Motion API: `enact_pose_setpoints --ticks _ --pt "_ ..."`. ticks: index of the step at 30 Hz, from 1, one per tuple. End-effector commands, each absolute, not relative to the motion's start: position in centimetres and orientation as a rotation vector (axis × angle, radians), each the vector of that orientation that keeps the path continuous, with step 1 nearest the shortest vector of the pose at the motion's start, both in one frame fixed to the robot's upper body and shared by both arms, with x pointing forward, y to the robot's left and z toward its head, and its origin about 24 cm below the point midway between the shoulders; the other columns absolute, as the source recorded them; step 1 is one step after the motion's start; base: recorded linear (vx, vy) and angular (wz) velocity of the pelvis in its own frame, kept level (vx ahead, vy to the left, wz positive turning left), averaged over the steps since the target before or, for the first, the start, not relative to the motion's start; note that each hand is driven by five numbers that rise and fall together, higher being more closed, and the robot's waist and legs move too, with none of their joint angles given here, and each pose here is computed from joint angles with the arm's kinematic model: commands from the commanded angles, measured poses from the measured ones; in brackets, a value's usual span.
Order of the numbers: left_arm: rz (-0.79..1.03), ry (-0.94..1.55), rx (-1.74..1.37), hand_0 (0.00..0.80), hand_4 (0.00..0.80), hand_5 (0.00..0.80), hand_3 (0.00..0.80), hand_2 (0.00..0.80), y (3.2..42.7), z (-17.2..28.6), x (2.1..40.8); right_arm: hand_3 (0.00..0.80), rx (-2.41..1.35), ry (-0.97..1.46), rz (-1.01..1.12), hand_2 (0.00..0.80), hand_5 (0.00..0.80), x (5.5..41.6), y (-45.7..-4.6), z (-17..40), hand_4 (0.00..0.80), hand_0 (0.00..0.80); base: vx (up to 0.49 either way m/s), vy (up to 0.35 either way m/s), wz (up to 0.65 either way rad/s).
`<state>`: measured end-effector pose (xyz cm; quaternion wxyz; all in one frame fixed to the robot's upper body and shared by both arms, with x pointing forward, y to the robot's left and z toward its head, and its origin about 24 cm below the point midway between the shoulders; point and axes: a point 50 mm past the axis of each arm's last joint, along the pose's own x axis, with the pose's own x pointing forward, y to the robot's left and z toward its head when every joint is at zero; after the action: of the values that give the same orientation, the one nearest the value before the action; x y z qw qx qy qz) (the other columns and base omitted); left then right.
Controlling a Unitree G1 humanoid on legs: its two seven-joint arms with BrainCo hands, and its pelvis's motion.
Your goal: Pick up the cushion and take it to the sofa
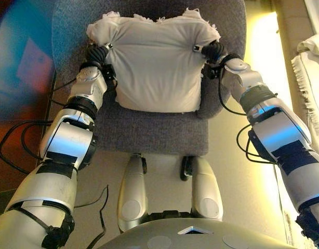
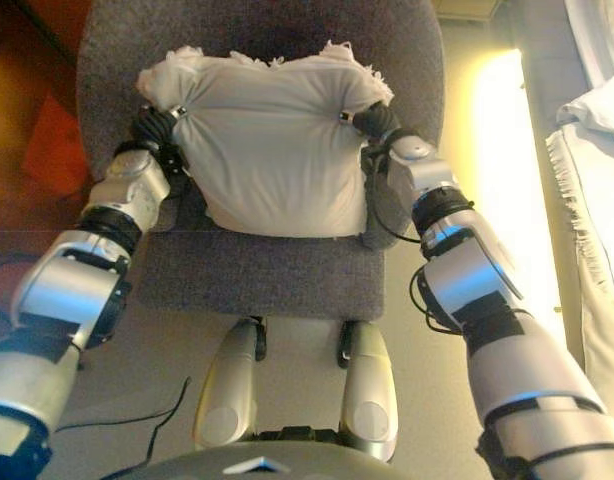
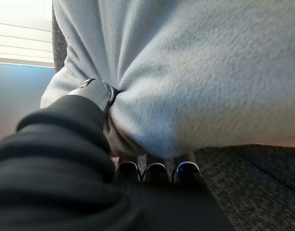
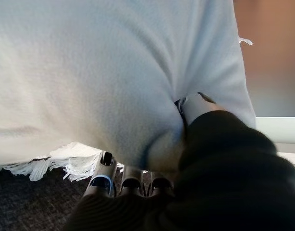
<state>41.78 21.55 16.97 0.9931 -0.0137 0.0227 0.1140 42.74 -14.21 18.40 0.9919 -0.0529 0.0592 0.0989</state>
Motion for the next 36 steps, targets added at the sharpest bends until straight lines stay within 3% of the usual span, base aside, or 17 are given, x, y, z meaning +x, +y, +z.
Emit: enact_pose_setpoints --ticks 1,4,5,6,24,31,36 --pt "0.251 -0.099 -0.032 0.8 0.8 0.8 0.8 0.8 22.5 22.2 42.3 0.8 -0.089 0.027 0.175 0.8 0.8 43.3 -14.2 21.9 0.8 0.8 0.084 -0.01 0.06" --pt "0.257 -0.1 -0.023 0.8 0.8 0.8 0.8 0.8 22.3 22.4 42.3 0.8 -0.082 0.038 0.158 0.8 0.8 43.3 -14.3 22.0 0.8 0.8 0.001 0.0 0.02" --pt "0.266 -0.098 -0.03 0.8 0.8 0.8 0.8 0.8 22.4 22.5 42.3 0.725 -0.081 0.041 0.131 0.725 0.725 43.3 -14.5 22.0 0.725 0.725 0.03 0.015 0.0" --pt "0.278 -0.096 -0.033 0.0 0.0 0.0 0.0 0.0 22.5 22.5 42.3 0.0 -0.079 0.051 0.128 0.0 0.0 43.3 -14.7 21.8 0.0 0.0 0.031 0.02 0.0" --pt "0.476 -0.169 -0.019 0.0 0.0 0.0 0.0 0.0 27.2 23.5 40.9 0.0 -0.064 -0.101 -0.34 0.0 0.0 42.5 -21.9 23.8 0.0 0.0 0.004 0.022 0.01" --pt "0.509 -0.208 0.034 0.0 0.0 0.0 0.0 0.0 29.5 22.6 39.7 0.0 -0.101 -0.112 -0.311 0.0 0.0 41.7 -24.5 22.5 0.0 0.0 0.027 -0.002 -0.01" --pt "0.453 -0.211 -0.058 0.0 0.0 0.0 0.0 0.0 30.1 19.7 38.7 0.0 -0.052 -0.089 -0.24 0.0 0.0 40.7 -25.4 18.5 0.0 0.0 0.093 -0.001 -0.02"
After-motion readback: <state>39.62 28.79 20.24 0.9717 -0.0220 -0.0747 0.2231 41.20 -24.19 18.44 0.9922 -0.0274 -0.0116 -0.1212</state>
